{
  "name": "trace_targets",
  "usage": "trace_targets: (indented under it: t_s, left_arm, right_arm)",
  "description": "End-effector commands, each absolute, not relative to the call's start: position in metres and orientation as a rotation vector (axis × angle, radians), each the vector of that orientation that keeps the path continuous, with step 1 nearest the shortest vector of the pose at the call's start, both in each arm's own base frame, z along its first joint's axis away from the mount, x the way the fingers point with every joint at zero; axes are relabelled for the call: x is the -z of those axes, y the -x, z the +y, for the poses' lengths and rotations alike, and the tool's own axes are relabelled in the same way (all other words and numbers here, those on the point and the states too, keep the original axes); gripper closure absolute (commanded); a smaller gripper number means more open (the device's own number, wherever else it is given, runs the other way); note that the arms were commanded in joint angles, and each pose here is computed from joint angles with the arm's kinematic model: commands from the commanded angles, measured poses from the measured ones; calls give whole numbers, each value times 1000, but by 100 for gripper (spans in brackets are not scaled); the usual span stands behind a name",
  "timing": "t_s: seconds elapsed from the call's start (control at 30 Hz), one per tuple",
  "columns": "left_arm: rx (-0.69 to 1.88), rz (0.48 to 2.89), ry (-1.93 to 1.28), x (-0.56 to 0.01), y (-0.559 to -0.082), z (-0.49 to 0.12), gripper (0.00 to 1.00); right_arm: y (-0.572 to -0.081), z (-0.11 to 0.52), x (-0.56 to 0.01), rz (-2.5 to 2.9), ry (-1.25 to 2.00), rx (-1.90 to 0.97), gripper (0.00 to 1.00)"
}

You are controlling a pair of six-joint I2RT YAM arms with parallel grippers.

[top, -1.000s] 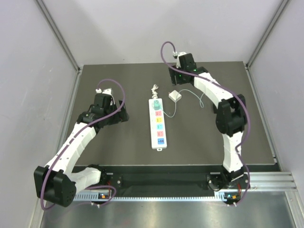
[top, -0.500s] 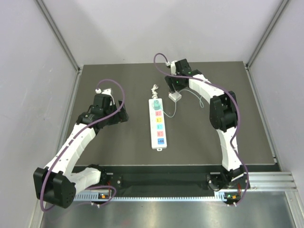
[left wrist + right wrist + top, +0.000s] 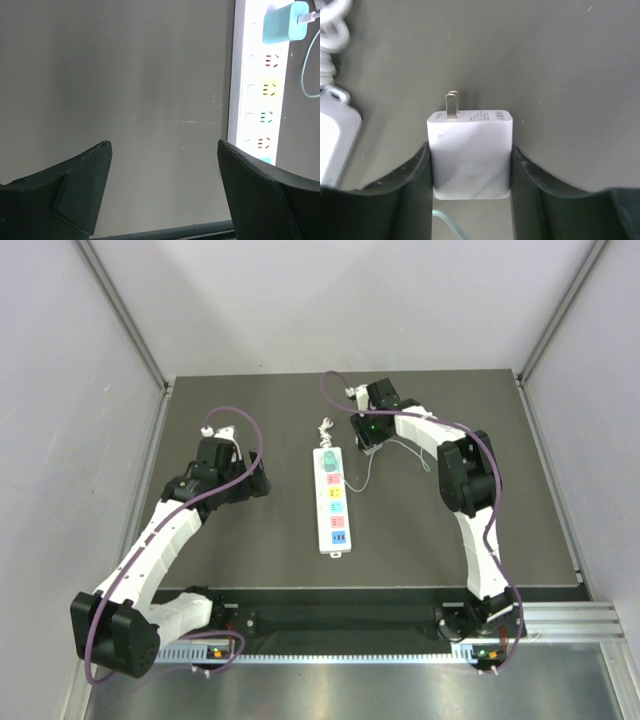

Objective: Insert the plug

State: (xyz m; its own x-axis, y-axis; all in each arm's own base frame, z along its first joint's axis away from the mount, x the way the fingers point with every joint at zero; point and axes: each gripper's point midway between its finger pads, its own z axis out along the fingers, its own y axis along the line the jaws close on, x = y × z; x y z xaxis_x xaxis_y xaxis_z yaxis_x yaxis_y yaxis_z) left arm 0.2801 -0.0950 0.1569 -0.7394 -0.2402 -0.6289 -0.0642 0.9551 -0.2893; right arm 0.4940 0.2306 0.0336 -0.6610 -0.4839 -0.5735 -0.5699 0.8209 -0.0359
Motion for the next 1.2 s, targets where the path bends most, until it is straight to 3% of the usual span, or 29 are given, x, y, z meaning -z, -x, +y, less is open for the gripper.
trace_targets:
  t_s: [0.0,0.1,0.17,0.23,0.37,0.5,0.73,0.9,1.17]
  left_arm:
    - [353,2346,218,-161,-292,-99,10]
    - [400,2348,227,-163,-290,-105,11]
    - [441,2340,229,-169,-291,-110,14]
    - [576,2326,219,-189,-287,-128,16]
    - [740,2248,199,-230,-286,-147,16]
    - [921,2177,175,-269,-278,-166,16]
    - [1039,2058,55,-316,-273,-180,18]
    - [1313,1984,-117,-353,-251,-210,18]
    - [1392,1998,-127,-346,-248,-223,18]
  right_arm:
    - [-505,240,-48,2340,778,-178,69]
    - [-518,241,-89,2255,742,-156,86]
    - [-523,245,-120,2196,732,-164,91]
    - [-522,250,-189,2058,716,-200,99]
    - [-502,260,-254,1908,714,-290,100]
    - [-449,271,-289,1821,771,-385,100]
    - [-341,295,-309,1698,851,-517,100]
    - [-276,315,-318,1642,909,-629,100]
    - [-236,338,-318,1615,955,-703,100]
